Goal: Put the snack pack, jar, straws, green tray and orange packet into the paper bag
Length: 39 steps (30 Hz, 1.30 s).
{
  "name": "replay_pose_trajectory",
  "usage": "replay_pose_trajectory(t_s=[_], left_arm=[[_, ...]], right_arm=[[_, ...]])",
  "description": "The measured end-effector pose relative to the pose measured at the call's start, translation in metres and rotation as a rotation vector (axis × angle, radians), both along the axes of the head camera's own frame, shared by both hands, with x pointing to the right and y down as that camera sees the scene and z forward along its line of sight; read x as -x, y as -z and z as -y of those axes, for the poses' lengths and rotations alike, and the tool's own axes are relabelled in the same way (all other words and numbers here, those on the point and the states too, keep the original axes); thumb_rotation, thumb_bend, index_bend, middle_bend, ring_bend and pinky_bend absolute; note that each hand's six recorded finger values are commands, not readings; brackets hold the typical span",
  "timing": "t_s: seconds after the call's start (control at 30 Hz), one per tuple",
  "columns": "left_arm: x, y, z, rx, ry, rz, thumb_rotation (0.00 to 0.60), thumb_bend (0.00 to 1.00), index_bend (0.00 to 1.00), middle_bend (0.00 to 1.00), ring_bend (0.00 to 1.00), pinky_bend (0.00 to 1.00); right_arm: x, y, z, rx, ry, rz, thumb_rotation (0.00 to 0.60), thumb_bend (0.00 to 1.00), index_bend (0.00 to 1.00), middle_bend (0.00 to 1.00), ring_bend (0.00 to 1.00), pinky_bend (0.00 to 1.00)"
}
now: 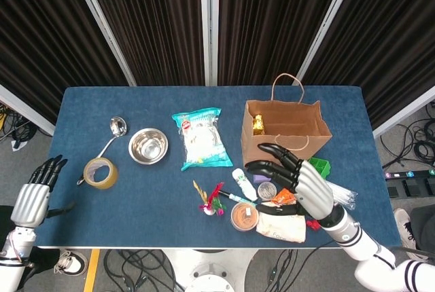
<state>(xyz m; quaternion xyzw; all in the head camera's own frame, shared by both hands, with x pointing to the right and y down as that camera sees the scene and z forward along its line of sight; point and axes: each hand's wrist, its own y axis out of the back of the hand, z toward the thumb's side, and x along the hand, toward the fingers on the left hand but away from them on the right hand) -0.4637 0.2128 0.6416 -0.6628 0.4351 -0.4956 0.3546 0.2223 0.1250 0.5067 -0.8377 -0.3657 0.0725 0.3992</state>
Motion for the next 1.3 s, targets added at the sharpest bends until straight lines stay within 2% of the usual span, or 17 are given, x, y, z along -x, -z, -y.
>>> replay_pose_trajectory(t_s=[0.2, 0.4, 0.47, 0.6, 0.77, 1.03, 1.3], left_arm=[[0.000, -0.001, -0.002, 0.006, -0.001, -0.001, 0.600, 0.04, 0.10, 0.14, 0.01, 0.16], [-0.003, -0.003, -0.003, 0.009, -0.005, -0.006, 0.600, 0.04, 0.10, 0.14, 0.01, 0.16], [-0.004, -0.004, -0.003, 0.010, -0.009, -0.006, 0.600, 0.04, 0.10, 0.14, 0.01, 0.16], [-0.004, -0.005, -0.004, 0.011, -0.007, -0.004, 0.600, 0.04, 0.10, 0.14, 0.01, 0.16], [-0.001, -0.004, -0.006, 0.010, 0.000, 0.005, 0.600, 0.04, 0.10, 0.14, 0.01, 0.16], [0.002, -0.002, -0.003, 0.006, 0.008, 0.007, 0.600, 0.04, 0.10, 0.14, 0.01, 0.16], [0.005, -0.004, -0.006, 0.014, 0.019, 0.003, 0.600, 0.04, 0.10, 0.14, 0.01, 0.16]], right_arm=[[-0.029, -0.033, -0.021, 0.037, 0.031, -0.338, 0.600, 0.00, 0.23, 0.26, 0.09, 0.16], [-0.067, -0.055, -0.033, 0.071, -0.036, -0.570, 0.600, 0.00, 0.23, 0.26, 0.09, 0.16], [-0.077, -0.065, -0.036, 0.101, -0.055, -0.611, 0.600, 0.00, 0.23, 0.26, 0.09, 0.17], [-0.080, -0.088, -0.043, 0.179, -0.074, -0.636, 0.600, 0.00, 0.20, 0.24, 0.07, 0.16], [-0.061, -0.110, -0.052, 0.254, -0.050, -0.616, 0.600, 0.00, 0.19, 0.24, 0.07, 0.15], [-0.019, -0.118, -0.064, 0.337, 0.026, -0.571, 0.600, 0.00, 0.11, 0.19, 0.02, 0.11], [-0.006, -0.134, -0.076, 0.389, 0.083, -0.660, 0.600, 0.00, 0.10, 0.14, 0.00, 0.07]])
